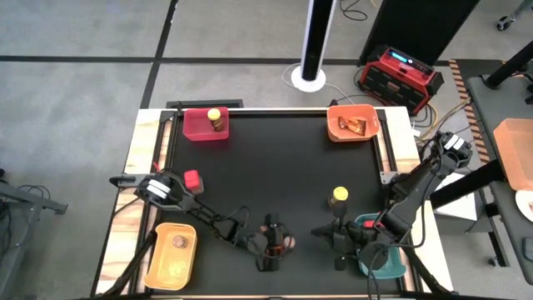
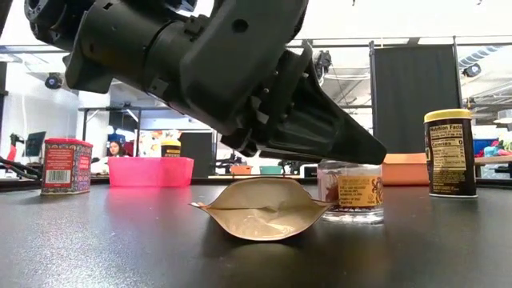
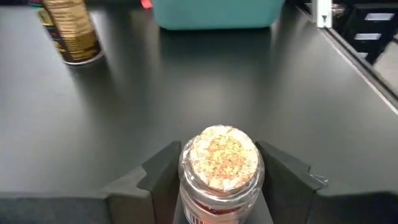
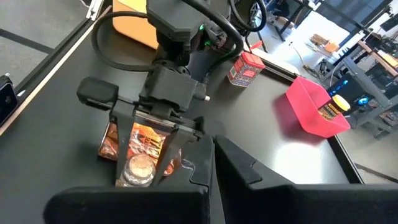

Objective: Sort spices by type
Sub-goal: Put the brown seasoning bottle into the yellow bin

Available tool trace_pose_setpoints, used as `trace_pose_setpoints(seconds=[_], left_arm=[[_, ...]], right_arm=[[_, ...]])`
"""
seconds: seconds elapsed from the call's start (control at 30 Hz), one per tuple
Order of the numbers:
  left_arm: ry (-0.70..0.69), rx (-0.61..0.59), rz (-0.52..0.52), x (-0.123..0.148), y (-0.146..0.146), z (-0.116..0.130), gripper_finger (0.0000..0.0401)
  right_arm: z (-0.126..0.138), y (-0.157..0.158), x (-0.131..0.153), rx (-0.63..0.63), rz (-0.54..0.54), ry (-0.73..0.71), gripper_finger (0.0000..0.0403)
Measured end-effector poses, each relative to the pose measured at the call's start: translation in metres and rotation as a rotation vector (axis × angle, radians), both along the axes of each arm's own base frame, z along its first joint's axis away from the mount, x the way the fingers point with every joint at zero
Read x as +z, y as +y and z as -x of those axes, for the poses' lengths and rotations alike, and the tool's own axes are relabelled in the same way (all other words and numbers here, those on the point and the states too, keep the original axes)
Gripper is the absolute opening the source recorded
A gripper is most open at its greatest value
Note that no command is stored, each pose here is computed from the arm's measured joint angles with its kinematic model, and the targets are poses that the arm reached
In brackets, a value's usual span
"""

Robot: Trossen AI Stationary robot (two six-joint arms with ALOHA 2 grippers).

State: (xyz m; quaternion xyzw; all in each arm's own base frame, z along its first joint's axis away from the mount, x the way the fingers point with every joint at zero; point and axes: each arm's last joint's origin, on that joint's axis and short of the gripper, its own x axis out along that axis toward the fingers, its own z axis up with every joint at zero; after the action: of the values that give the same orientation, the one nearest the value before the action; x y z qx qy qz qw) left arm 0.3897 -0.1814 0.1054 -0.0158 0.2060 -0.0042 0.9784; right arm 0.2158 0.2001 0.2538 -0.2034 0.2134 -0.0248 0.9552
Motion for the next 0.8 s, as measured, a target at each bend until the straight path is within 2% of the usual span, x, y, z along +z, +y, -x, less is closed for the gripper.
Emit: trace_pose_setpoints(seconds=[0.3,0.53,0.8], left_arm=[[-0.068,-0.009,-0.035,0.017,0.001,-0.002,0.0175],[-0.139,-0.048,-0.051,0.059,-0.001,0.005,0.0175],[-0.113,-0.123,-0.064,0.122,-0.015,0.043,0.0175]], right_arm=[[0.0,0.0,0.0,-0.004,0.01,-0.002,0.0009],[-0.002,-0.004,0.001,-0.058,0.036,-0.026,0.0009],[-0.015,-0.024,-0.002,-0.152,0.071,-0.002,0.0009]])
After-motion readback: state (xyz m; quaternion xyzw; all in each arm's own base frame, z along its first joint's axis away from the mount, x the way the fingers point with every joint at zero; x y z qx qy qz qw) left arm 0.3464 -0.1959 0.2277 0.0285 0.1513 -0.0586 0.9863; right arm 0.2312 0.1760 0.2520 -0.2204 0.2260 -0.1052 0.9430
